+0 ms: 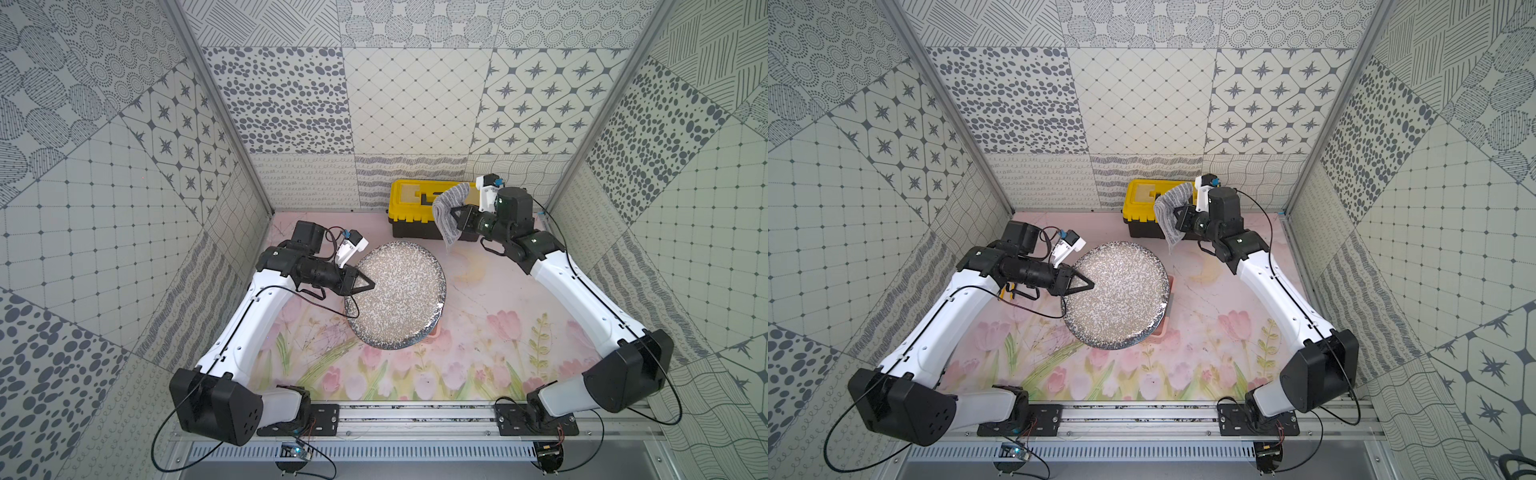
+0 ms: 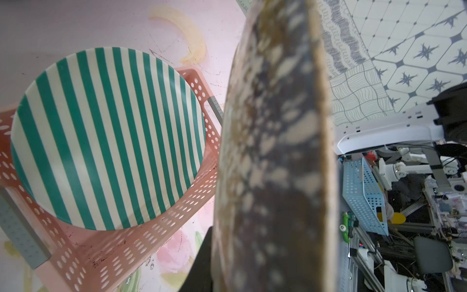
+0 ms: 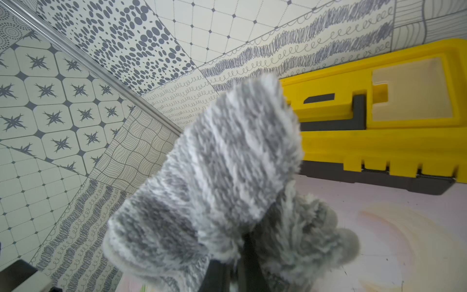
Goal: Wipe the wet plate dry
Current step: Wipe the plate with towel.
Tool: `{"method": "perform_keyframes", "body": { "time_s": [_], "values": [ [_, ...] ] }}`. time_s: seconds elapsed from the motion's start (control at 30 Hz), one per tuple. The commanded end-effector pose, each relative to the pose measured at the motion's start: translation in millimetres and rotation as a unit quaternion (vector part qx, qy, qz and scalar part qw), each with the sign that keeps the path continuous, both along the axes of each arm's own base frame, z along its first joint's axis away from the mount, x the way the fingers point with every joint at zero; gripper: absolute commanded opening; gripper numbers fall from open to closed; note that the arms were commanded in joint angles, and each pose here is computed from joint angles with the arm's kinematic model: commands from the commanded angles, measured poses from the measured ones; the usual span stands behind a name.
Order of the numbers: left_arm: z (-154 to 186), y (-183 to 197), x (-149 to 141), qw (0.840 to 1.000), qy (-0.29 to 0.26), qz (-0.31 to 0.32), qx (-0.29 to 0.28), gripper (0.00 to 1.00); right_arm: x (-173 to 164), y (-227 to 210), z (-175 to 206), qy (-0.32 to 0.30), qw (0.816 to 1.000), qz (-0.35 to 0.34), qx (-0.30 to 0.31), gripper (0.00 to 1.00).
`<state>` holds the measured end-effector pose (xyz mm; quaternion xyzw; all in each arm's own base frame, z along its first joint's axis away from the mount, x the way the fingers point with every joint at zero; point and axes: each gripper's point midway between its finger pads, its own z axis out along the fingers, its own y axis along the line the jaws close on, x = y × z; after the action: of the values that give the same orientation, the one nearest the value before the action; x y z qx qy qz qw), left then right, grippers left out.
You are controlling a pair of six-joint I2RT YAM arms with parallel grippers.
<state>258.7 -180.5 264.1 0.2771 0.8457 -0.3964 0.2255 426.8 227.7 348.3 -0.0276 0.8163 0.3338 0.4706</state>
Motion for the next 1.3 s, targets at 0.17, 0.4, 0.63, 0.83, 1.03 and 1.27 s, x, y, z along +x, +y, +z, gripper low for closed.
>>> {"method": "perform_keyframes", "body": {
  "time_s": [0.17,0.4,0.63,0.83,1.03,1.27],
  "values": [
    [32.0,-33.5,-23.5,0.989,-0.076,-0.111,-0.056,0.0,-3.0,86.5,14.8,-0.019,0.994,0.102,-0.028,0.0],
    [29.0,-39.0,-25.6,0.988,-0.077,-0.125,-0.046,0.0,-23.9,151.7,5.2,-0.02,0.981,0.184,-0.061,0.0],
    [32.1,-39.0,-19.4,0.988,-0.092,-0.117,-0.039,0.0,-47.7,176.8,-2.8,-0.014,0.971,0.23,-0.066,0.0],
    [32.6,-37.5,-6.6,0.989,-0.107,-0.097,-0.024,0.0,-72.8,176.5,-20.1,0.006,0.963,0.258,-0.074,0.0],
    [31.5,-38.1,-4.1,0.989,-0.108,-0.098,-0.023,0.0,-96.3,166.0,-34.5,0.012,0.952,0.291,-0.09,0.0],
    [27.9,-38.2,1.7,0.99,-0.105,-0.092,-0.016,0.0,-109.5,160.4,-30.1,0.001,0.945,0.312,-0.096,0.0]
  ]
}}
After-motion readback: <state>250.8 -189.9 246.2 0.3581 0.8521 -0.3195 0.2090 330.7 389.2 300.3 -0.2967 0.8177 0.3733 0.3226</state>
